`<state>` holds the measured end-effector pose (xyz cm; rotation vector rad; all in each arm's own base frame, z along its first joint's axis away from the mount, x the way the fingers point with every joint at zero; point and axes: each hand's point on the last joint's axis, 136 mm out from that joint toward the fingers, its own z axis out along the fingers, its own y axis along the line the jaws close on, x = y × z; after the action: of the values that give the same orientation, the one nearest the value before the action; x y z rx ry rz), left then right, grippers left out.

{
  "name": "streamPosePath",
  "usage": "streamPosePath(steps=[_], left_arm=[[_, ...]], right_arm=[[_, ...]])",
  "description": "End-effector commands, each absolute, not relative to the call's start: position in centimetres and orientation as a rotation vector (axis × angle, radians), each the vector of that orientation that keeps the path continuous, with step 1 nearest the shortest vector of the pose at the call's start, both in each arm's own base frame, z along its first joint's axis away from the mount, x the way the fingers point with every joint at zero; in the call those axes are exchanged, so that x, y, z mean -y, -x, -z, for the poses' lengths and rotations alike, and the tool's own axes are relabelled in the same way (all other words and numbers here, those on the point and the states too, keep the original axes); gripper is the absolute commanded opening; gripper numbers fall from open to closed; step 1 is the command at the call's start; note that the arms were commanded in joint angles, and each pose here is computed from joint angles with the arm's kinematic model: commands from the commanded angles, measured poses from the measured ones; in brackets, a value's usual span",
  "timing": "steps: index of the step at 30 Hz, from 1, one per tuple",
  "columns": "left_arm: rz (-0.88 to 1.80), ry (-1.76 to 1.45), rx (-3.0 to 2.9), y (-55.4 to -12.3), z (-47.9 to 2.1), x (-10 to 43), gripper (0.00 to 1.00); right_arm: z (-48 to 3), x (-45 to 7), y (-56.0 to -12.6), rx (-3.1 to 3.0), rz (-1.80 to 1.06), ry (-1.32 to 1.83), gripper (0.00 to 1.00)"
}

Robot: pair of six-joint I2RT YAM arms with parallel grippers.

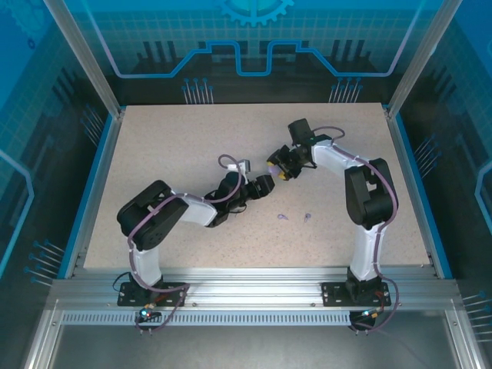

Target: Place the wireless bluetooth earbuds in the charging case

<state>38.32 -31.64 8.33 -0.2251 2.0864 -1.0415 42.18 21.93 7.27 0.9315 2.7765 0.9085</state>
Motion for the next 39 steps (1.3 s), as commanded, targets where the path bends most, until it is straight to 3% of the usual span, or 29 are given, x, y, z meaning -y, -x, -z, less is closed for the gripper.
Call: streamPosePath(steps=[1,10,25,39], left_arm=[[1.084,0.252,-2.01,-39.6,-9.6,32.6,0.76],[1.084,0.295,-1.973,-40.9,-9.4,33.2,0.68],[1.048,0.292,-1.956,-42.2,-9.8,33.5,0.63],[1.059,0.295,-1.954,-42.8,-9.5,34.3,0.5]], right_arm=[[-10.2,-22.1,-42.3,-2.723,-0.99,-0.931,0.47],[-11.1,-22.1,-41.8,-2.711,-1.002,-0.92,0.47],[-10.3,-22.3,-41.1,-2.726,-1.008,-0.914,0.46],[-10.7,-22.8,-40.5,-2.733,-1.019,-0.887,0.46]])
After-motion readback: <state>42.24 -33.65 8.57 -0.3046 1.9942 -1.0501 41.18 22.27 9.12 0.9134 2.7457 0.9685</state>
